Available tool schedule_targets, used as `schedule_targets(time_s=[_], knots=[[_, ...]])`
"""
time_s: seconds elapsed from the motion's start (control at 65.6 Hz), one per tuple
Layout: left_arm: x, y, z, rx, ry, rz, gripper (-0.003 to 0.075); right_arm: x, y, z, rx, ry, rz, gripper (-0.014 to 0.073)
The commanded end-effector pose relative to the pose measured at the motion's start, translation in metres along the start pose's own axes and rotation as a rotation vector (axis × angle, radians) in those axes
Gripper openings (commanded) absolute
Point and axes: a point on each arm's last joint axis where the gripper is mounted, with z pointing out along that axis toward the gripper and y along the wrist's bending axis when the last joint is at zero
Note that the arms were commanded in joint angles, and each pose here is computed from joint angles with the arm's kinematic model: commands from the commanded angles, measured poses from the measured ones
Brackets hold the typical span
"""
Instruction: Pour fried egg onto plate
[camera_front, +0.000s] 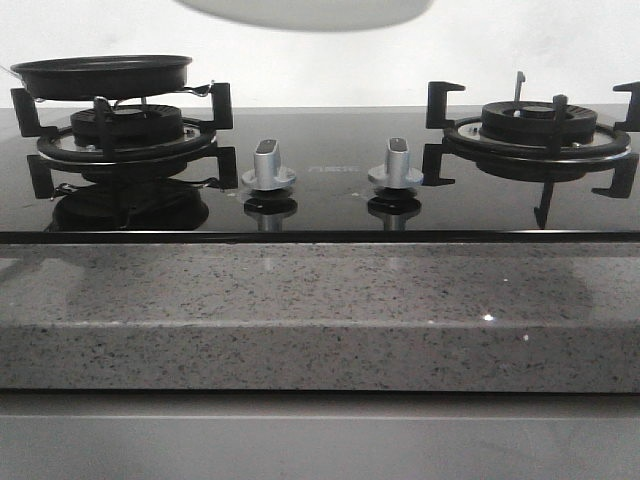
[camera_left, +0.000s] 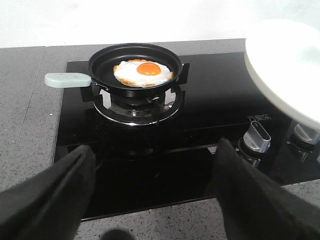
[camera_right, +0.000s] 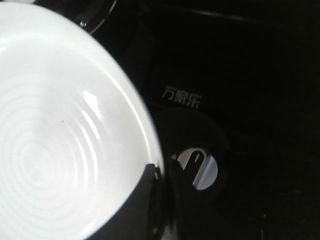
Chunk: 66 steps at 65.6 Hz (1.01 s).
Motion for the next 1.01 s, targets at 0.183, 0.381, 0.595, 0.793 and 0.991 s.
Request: schedule_targets(time_s=[0.183, 0.381, 0.595, 0.793, 0.991], knots=[[-0.015, -0.002, -0.002, 0.014, -0.094, -0.007, 0.0491, 0.022, -0.005, 0.003, 0.011, -0.077, 0.014, -0.0097], [-0.015, -0.002, -0.002, 0.014, -0.094, -0.007, 0.0491, 0.023, -0.014, 0.019, 0.045, -0.084, 0.014, -0.0097], [-0.014, -0.002, -0.002, 0.014, -0.089, -0.007, 0.0491, 0.023, -0.018, 0.026, 0.073, -0.064, 0.0, -0.0097], [-0.013, -0.002, -0.002, 0.015, -0.079, -0.007, 0.0491, 0.024, -0.019, 0.028, 0.074, -0.053, 0.001, -0.0097], [-0.011, -0.002, -0.001, 0.015, -0.059, -0.007, 0.0492, 0.024, -0.019, 0.028, 0.074, -0.052, 0.002, -0.0097]])
